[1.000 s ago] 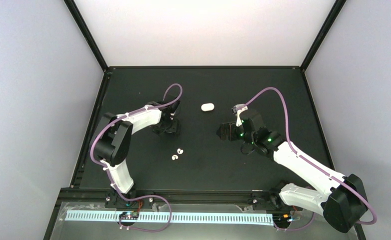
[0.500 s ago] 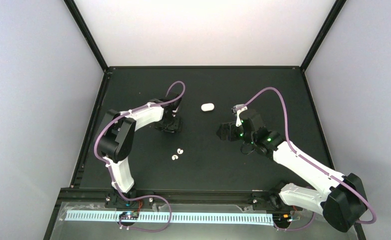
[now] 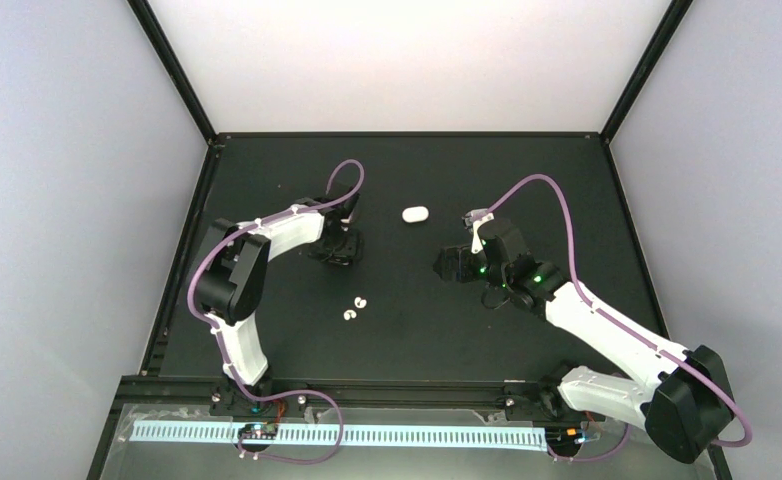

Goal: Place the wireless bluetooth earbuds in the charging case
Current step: Pick up the charging case at the center of the board.

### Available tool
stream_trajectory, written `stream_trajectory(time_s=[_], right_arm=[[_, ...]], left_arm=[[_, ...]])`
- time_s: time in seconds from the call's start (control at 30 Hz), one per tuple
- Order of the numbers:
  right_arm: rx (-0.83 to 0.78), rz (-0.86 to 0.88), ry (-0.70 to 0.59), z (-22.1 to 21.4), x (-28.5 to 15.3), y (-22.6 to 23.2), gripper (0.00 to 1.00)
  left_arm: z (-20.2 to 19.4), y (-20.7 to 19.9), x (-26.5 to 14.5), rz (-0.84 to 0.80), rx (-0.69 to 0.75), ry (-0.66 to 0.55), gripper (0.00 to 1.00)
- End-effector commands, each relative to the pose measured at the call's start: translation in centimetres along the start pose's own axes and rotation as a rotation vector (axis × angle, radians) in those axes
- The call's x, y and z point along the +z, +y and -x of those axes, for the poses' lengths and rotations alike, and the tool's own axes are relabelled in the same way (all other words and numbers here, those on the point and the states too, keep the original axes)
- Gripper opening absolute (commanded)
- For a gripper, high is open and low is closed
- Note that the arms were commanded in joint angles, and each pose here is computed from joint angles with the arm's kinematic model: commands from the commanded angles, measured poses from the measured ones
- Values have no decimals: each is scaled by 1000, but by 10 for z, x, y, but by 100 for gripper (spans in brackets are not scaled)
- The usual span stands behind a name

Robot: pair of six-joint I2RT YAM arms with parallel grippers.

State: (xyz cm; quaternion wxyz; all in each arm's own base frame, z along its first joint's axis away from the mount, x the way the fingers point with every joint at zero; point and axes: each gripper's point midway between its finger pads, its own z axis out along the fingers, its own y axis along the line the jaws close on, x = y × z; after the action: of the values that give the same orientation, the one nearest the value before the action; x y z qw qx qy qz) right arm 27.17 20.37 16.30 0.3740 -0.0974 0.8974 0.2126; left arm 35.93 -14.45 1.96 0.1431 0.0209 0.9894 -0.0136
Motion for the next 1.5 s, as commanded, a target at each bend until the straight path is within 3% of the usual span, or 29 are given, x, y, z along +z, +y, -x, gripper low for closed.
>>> stream_trajectory(time_s=[0.0,0.3,0.67,0.87,1.0,1.17,1.33,1.47], right_arm=[[-8,-13,-4,-1,0,-2,100],[-9,-24,-5,0,-2,-3,100],[-10,-24,-2,-1,-2,-4,100],[-9,-22,-4,-1,-3,-3,100],[15,39,1,12,-17,13,100],[19,139,-80,42,-50,36,100],[-16,201,-90,58,-72,53,100],[-29,277,-68,62,-87,69,100]], left_arm=[[-17,8,26,13,1,58,82],[-19,11,25,24,57,67,81],[-25,12,27,18,65,78,73],[-19,9,14,0,63,38,59],[-3,5,-24,-22,56,-73,50],[15,-23,-92,-129,106,-280,45],[18,-86,-179,-351,287,-540,45],[-5,-128,-244,-506,480,-753,46]])
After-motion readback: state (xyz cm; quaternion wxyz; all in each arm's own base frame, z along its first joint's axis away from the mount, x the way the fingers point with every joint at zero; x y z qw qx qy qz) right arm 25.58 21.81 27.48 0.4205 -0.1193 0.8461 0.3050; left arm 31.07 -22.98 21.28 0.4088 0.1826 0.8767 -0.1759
